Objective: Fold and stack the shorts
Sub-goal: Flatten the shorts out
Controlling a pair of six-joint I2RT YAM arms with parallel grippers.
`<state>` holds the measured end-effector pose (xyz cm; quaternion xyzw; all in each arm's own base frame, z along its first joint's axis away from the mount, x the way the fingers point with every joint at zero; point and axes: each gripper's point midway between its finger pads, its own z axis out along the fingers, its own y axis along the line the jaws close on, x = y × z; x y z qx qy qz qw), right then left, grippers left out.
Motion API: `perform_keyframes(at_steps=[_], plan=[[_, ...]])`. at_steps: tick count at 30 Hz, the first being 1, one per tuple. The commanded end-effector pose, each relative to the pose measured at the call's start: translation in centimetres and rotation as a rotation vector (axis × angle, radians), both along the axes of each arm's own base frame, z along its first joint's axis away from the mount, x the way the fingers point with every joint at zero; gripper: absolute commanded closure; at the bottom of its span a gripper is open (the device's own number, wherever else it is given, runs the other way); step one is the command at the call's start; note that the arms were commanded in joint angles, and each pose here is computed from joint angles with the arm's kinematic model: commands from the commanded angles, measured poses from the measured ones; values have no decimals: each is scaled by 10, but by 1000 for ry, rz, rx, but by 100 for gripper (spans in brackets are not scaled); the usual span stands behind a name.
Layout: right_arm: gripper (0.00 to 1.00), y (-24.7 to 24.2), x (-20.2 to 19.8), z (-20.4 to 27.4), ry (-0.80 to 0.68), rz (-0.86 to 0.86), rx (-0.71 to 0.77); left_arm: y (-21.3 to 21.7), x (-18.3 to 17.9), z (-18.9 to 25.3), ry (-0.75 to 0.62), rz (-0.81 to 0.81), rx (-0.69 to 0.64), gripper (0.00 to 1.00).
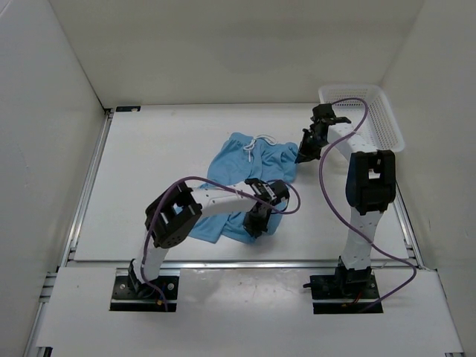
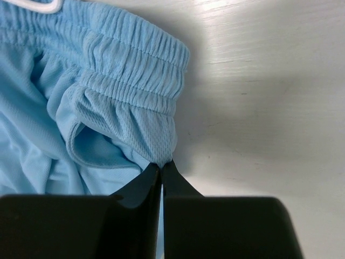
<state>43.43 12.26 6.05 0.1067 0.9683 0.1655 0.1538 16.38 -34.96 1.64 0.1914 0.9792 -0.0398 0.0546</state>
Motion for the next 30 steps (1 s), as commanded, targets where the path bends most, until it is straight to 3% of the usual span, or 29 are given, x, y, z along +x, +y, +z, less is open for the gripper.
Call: perform_keyframes(at_steps=[1, 4, 7, 8, 11, 12, 14, 15, 17, 20, 22, 23, 24, 25, 26, 27, 28, 29, 30], plan=[[100, 6, -1, 25, -52, 30, 39, 20, 35, 36, -93, 86, -60, 90], [100, 13, 5, 38, -76, 36, 75, 57, 53, 68, -143, 103, -63, 90], [100, 27, 29, 60, -128, 41, 150, 109, 114, 108, -267, 206, -29, 90], [100, 31, 36, 64, -129, 41, 171, 136, 150, 138, -334, 288, -23, 90], [100, 53, 68, 130, -264, 71, 299, 187, 210, 198, -460, 439, -42, 90], [100, 62, 72, 151, -307, 91, 329, 198, 229, 249, -571, 493, -85, 90], [100, 70, 77, 211, -425, 124, 387, 224, 251, 291, -666, 565, -117, 90], [100, 70, 75, 228, -463, 130, 391, 229, 253, 337, -763, 580, -180, 90], [100, 65, 62, 266, -540, 132, 388, 236, 249, 371, -838, 598, -232, 90], [100, 52, 31, 271, -566, 124, 328, 235, 225, 404, -897, 576, -333, 90], [100, 42, 1, 276, -595, 115, 302, 215, 207, 373, -804, 537, -348, 90], [100, 34, -11, 229, -508, 80, 261, 213, 188, 381, -820, 521, -400, 90], [100, 30, -24, 213, -483, 68, 245, 203, 175, 329, -698, 510, -359, 90], [100, 26, -45, 216, -510, 74, 221, 193, 159, 310, -637, 494, -385, 90], [97, 15, -70, 162, -393, 39, 167, 188, 144, 287, -578, 492, -389, 90], [86, 5, -86, 142, -359, 14, 127, 184, 125, 281, -571, 490, -440, 90], [66, -7, -102, 142, -395, -19, 83, 173, 92, 214, -394, 492, -402, 90], [29, -16, -131, 98, -294, -44, 52, 169, 74, 187, -326, 498, -402, 70], [20, -20, -149, 98, -303, -78, 61, 167, 58, 166, -270, 508, -414, 57]])
